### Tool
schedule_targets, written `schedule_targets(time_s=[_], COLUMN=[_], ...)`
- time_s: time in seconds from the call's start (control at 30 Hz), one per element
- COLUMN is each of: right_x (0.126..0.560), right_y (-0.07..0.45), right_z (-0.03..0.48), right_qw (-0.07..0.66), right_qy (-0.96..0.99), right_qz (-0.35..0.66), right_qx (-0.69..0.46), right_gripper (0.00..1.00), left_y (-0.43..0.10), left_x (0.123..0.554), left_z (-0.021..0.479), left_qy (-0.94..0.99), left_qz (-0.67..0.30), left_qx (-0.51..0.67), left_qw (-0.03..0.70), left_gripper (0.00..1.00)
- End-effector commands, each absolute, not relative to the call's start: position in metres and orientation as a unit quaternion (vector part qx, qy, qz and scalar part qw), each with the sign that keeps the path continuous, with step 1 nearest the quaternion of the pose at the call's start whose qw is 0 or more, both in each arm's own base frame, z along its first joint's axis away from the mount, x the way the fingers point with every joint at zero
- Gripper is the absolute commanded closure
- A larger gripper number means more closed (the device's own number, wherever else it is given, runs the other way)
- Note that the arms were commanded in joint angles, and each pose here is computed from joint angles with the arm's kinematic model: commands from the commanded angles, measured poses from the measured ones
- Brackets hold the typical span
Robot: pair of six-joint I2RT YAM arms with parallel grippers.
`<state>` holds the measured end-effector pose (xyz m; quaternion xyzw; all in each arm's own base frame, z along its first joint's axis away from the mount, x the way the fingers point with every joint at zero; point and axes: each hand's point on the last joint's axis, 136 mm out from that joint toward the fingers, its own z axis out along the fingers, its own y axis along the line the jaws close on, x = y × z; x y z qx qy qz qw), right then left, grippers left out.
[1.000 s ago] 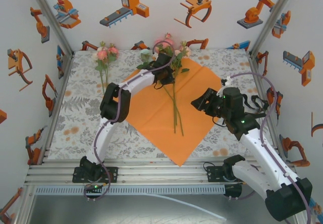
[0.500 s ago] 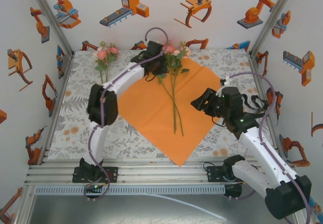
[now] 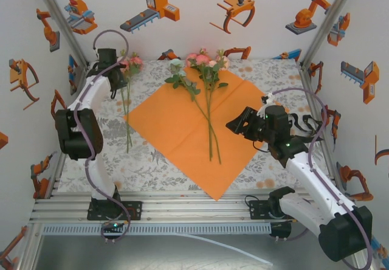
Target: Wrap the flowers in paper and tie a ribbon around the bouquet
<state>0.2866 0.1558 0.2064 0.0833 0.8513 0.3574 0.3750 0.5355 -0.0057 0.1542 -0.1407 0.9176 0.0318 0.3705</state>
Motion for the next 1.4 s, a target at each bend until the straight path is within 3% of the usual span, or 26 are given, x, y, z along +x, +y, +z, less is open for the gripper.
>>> schedule_targets(time_s=[0.0, 0.57, 0.67, 0.8, 0.83, 1.07, 1.37], right_x=[0.285, 0.288, 0.288, 0.289, 0.289, 0.29, 0.295], right_y=[0.158, 0.155, 0.155, 0.155, 0.155, 0.155, 0.157], right_z=[0.213, 0.206, 0.206, 0.206, 0.207, 0.208, 0.21], right_qw=[0.387, 0.385, 0.385, 0.387, 0.386, 0.386, 0.387], right_qy=[0.846, 0.849, 0.85, 0.849, 0.849, 0.849, 0.845], right_qz=[0.36, 0.353, 0.351, 0.351, 0.352, 0.351, 0.358], right_qx=[0.066, 0.08, 0.081, 0.082, 0.082, 0.083, 0.089], right_gripper=[0.38, 0.38, 0.38, 0.38, 0.38, 0.38, 0.38], left_y=[-0.02, -0.012, -0.011, -0.011, -0.01, -0.015, -0.103], left_x=[0.543, 0.566, 0.565, 0.564, 0.564, 0.558, 0.527], left_z=[0.133, 0.044, 0.041, 0.044, 0.048, 0.139, 0.275], left_qy=[0.937, 0.97, 0.971, 0.971, 0.97, 0.945, 0.846], left_qz=[0.048, 0.085, 0.088, 0.087, 0.089, 0.058, -0.236], left_qx=[-0.086, -0.05, -0.047, -0.048, -0.051, -0.085, -0.127], left_qw=[0.335, 0.221, 0.216, 0.219, 0.222, 0.311, 0.462], left_gripper=[0.7, 0.67, 0.73, 0.95, 1.0, 1.0, 1.0])
